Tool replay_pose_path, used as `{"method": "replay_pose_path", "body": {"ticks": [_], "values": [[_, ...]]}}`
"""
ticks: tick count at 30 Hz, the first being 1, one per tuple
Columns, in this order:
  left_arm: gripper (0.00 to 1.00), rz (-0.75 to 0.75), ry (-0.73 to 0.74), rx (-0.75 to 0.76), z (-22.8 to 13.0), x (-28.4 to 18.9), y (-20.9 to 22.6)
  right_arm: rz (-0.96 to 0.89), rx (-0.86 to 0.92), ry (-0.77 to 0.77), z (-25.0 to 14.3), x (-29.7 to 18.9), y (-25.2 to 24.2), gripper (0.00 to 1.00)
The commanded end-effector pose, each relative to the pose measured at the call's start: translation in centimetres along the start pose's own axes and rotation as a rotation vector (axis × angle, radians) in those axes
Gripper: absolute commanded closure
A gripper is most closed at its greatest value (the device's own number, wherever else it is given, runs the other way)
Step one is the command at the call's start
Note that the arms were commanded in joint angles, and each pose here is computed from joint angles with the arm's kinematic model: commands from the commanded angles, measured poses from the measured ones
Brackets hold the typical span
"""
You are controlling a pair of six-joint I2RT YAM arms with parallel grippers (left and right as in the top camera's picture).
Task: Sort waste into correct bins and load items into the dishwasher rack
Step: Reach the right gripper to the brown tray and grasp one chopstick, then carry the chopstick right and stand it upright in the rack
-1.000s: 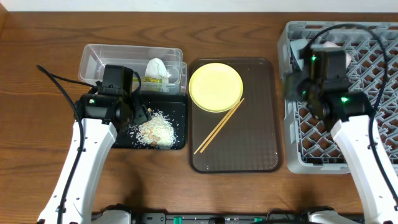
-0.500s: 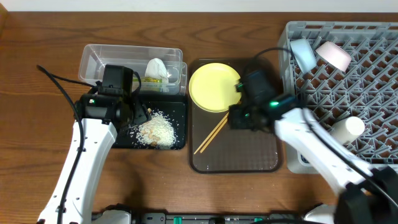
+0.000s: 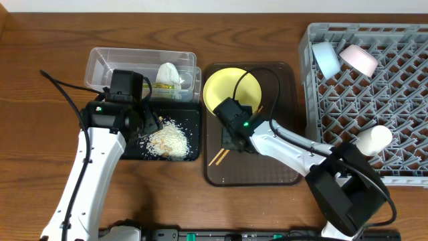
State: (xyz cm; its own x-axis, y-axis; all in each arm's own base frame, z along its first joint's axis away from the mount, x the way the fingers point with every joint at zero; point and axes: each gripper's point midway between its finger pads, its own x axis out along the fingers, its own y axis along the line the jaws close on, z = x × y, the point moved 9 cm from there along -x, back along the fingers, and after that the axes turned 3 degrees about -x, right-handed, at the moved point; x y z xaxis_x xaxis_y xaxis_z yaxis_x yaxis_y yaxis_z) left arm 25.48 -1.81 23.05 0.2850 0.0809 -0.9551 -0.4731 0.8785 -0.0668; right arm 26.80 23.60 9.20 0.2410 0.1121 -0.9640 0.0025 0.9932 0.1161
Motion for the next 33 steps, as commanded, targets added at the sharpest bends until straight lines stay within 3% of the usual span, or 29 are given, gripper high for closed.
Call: {"method": "replay_pose_path", "body": {"ticks": [1,6,11,14,26,33], "values": [[0.23,0.012,0.007,-0.016,-0.1,0.2,0.2,-0.056,0.029,0.000,-0.5,1.2,-0.3,0.73],[0.23,0.012,0.007,-0.016,-0.1,0.2,0.2,-0.100,0.024,0.017,-0.9,1.2,-0.9,0.74],[0.23,0.012,0.007,-0.016,-0.1,0.2,0.2,-0.163,0.064,0.073,-1.6,1.0,-2.0,0.93],[0.23,0.012,0.007,-0.016,-0.1,0.2,0.2,-0.203,0.081,0.087,-1.4,0.9,-3.0,0.99],[0.23,0.012,0.006,-0.016,-0.1,0.2,0.2,-0.229,0.054,0.040,2.7,-1.8,-8.5,0.99],[0.23,0.012,0.006,-0.016,-0.1,0.2,0.2,-0.113,-0.138,-0.150,6.2,-9.7,-12.4,0.99]]}}
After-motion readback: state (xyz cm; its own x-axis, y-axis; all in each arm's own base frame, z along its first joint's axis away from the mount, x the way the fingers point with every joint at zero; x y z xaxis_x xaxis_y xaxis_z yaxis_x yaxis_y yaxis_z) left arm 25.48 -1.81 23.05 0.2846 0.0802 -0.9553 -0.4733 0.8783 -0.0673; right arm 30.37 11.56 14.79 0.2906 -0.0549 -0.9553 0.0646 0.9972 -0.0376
